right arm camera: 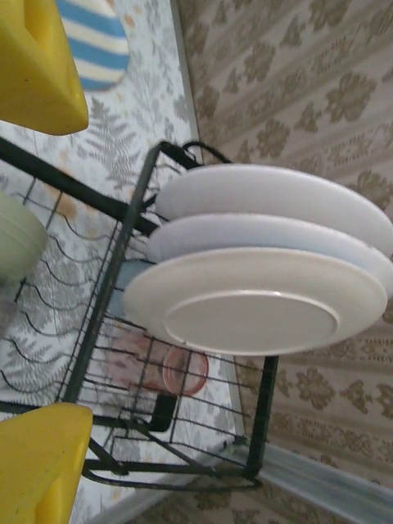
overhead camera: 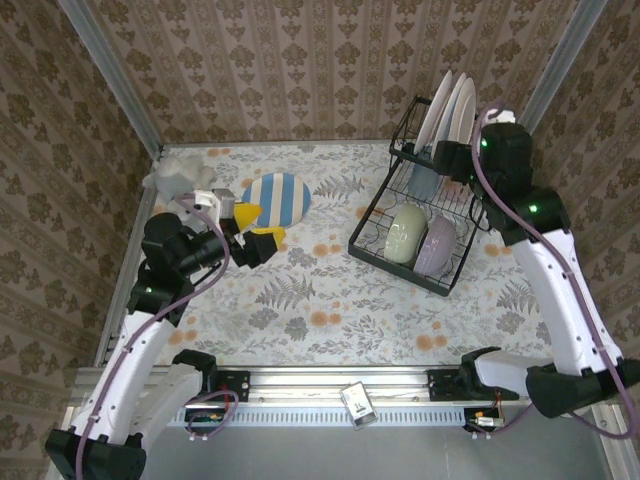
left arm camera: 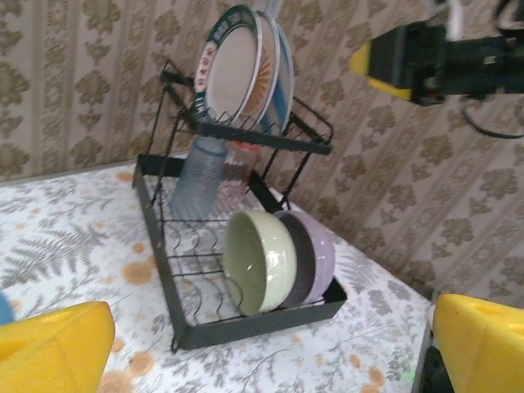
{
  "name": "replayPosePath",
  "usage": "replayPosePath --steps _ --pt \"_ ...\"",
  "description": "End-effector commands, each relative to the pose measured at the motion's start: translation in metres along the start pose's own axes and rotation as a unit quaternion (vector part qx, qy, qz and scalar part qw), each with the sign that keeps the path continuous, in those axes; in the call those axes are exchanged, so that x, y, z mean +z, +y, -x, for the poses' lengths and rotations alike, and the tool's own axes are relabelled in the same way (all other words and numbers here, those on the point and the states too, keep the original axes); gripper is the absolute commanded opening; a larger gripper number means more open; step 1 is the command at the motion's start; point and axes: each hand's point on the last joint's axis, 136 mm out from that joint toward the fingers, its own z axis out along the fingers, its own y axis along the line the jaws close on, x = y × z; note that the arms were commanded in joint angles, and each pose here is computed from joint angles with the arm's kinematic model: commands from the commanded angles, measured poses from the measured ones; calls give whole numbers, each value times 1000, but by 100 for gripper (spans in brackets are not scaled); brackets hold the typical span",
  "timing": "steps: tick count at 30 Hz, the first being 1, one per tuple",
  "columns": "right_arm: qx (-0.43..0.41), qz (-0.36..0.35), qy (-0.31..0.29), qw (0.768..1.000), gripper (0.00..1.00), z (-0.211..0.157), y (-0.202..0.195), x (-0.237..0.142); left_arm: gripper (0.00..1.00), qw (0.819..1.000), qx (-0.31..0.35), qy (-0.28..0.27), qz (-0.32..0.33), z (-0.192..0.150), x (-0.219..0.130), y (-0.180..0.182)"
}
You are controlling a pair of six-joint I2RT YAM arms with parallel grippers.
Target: Unload the mixed dishes from the dish rack
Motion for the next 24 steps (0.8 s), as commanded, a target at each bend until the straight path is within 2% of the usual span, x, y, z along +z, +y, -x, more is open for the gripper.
replayPosePath --steps 1,7,10,24 --pt "-51 -49 8 997 86 8 -10 10 100 998 24 -39 -33 10 -5 -16" --pt "-85 -66 25 994 85 13 -5 35 100 997 52 -49 0 8 -15 -13" --pt "-93 -78 39 992 82 8 -4 47 100 997 55 -47 3 7 -16 -13" --pt "-105 -119 52 986 78 1 -12 67 100 998 49 -45 14 4 -14 -6"
